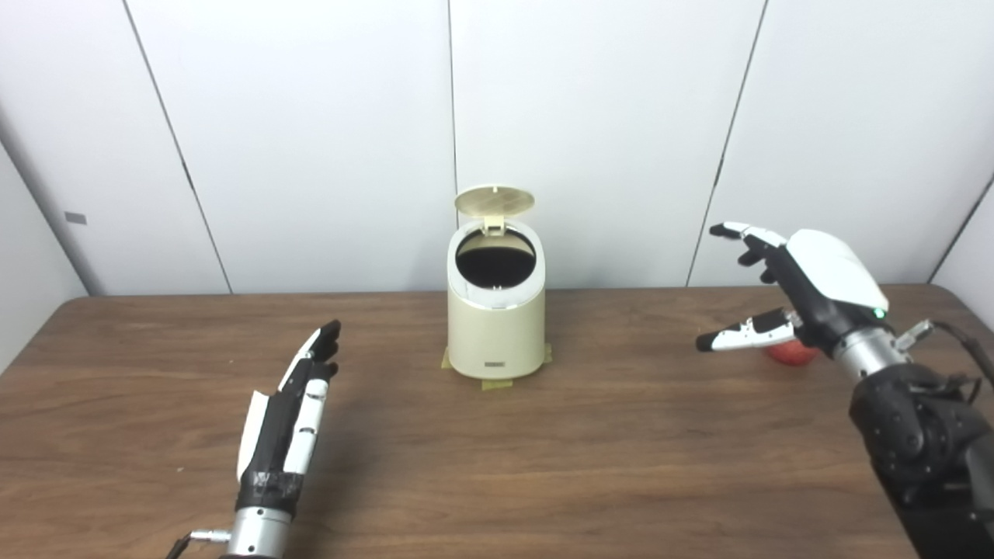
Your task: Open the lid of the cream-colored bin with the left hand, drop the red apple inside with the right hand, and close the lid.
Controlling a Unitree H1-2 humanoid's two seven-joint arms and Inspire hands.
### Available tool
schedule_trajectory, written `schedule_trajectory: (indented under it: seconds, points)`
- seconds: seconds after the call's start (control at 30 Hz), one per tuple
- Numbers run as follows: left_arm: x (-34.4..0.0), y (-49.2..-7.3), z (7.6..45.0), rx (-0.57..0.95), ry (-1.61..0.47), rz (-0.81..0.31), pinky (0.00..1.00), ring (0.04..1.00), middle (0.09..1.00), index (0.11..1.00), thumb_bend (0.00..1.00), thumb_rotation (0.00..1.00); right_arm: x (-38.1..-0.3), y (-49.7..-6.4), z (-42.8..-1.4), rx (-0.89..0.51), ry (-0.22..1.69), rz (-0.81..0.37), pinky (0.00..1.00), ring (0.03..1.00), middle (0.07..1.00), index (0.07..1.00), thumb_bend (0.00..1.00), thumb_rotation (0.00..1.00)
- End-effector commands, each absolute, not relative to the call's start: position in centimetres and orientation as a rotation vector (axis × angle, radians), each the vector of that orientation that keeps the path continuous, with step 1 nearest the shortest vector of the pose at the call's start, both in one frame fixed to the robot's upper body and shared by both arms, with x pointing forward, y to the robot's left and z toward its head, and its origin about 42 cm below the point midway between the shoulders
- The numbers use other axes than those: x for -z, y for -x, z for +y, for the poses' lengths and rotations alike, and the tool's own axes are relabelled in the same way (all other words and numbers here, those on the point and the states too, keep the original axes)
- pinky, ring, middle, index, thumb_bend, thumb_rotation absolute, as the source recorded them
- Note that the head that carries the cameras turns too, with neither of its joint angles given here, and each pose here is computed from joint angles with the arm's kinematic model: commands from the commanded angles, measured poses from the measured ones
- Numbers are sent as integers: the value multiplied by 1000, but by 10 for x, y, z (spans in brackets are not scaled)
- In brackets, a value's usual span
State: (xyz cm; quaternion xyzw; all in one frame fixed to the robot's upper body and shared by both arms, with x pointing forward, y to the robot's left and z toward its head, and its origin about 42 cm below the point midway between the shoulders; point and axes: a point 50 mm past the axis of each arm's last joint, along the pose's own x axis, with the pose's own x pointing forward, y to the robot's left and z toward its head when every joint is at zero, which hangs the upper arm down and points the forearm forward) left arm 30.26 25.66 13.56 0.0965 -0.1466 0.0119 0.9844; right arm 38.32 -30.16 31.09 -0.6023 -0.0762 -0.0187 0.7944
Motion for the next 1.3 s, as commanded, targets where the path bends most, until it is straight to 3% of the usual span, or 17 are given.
schedule_trajectory:
  seconds: [0.0,0.17,0.37,0.5,0.67,0.73,0.83,0.97,1.27]
  points:
    - [-140,-300,255,-14,-176,-346,921,949,954,941,212,912,-344,-391,-302,57,1353,-159,613,860,915,848,1000,224]
    - [-136,-300,256,-19,-186,-335,918,951,956,943,206,950,-353,-420,-308,13,1472,-26,580,878,954,842,1000,213]
    - [-133,-301,256,-33,-195,-330,891,943,948,931,220,925,-354,-458,-324,-25,1513,112,677,937,961,841,999,212]
    - [-134,-303,251,-46,-183,-332,892,947,953,932,211,901,-333,-475,-337,-25,1499,188,692,942,960,847,983,221]
    - [-133,-304,250,-54,-207,-335,896,948,954,926,184,890,-298,-491,-352,-64,1522,296,737,950,971,855,914,145]
    - [-134,-303,250,-56,-213,-333,898,949,955,923,175,888,-284,-499,-357,-98,1556,348,733,963,980,862,917,173]
    - [-135,-302,249,-56,-209,-336,906,949,952,919,185,886,-273,-506,-362,-131,1580,347,685,933,955,853,939,222]
    - [-135,-301,249,-57,-215,-337,906,946,948,921,189,894,-268,-508,-365,-151,1554,340,669,878,946,850,955,215]
    - [-135,-300,248,-45,-190,-335,886,944,951,925,187,909,-261,-508,-365,-152,1532,364,704,896,950,841,949,183]
